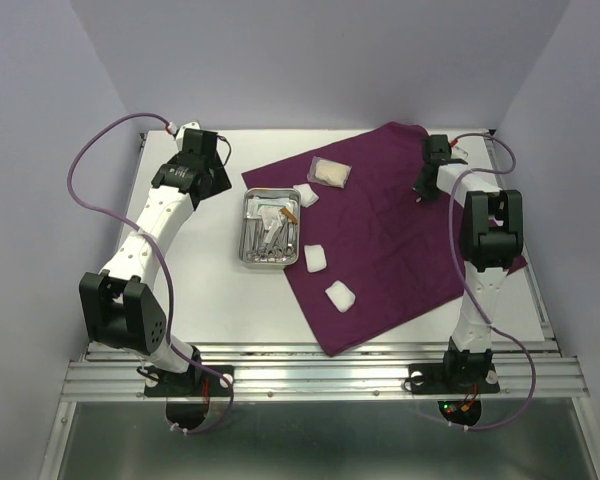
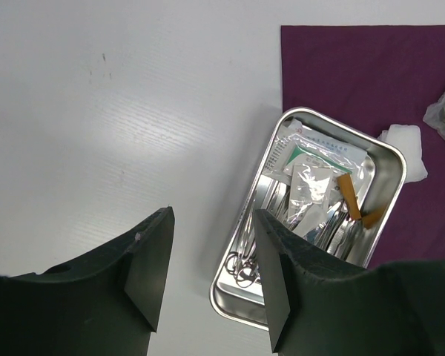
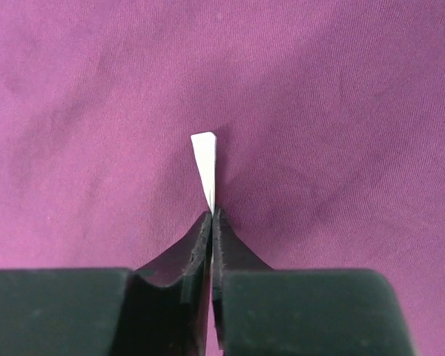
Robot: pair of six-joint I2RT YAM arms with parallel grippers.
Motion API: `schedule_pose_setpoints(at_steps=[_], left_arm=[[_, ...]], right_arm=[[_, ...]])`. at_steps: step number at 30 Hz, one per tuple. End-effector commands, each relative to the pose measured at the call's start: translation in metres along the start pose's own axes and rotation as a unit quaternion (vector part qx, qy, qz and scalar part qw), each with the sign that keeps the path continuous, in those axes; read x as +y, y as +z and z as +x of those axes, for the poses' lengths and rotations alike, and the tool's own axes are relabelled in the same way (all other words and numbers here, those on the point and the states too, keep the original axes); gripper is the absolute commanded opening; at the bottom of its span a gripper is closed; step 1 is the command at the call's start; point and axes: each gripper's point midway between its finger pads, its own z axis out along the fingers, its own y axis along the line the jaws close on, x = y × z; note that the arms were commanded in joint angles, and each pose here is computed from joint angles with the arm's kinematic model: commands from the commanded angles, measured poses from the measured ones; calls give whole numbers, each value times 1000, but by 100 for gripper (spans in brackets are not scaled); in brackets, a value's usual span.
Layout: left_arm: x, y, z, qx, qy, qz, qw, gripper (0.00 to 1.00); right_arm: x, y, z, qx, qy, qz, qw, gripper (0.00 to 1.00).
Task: Prepare the surgical pack
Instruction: Pick up the medical item from the surgical kit, then place the medical item in the surgical kit.
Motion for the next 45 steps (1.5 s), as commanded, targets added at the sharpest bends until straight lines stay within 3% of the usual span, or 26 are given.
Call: schedule_pose_setpoints(at_steps=[1,13,16,22,29,33,39,41,45], left_arm=[[2,-3,-7,-12,0,-1,1000,58],[4,-3,-7,-12,-3,-6,1000,58],[5,-6,-8,-15,-6,-8,1000,58],[8,-7,-6,-15,-8,-13,1000,58],[11,-10,-3,-15,-13,-12,1000,58],[14,-14,-2,-17,-12,-16,1000,58],[15,-18,0,-19,-16,-11,1000,58],[16,-19,0,-20,-16,-10,1000,58],[13,-21,3,-19,-13,3,1000,59]], right_arm=[[0,-25,-29,-36,19,-9,999,3],[-2,-53,-24,-36,21,-46,998,1],[12,-73,-25,-36,29,-105,993,1],[86,-141,28,-22,-47,-224,973,1],[186,-220,124,16,-148,-351,924,1],[222,-246,166,36,-186,-394,900,1],[260,-257,195,48,-211,-417,883,1],[267,-255,200,49,-220,-414,882,9],[283,-247,206,51,-239,-405,881,39]])
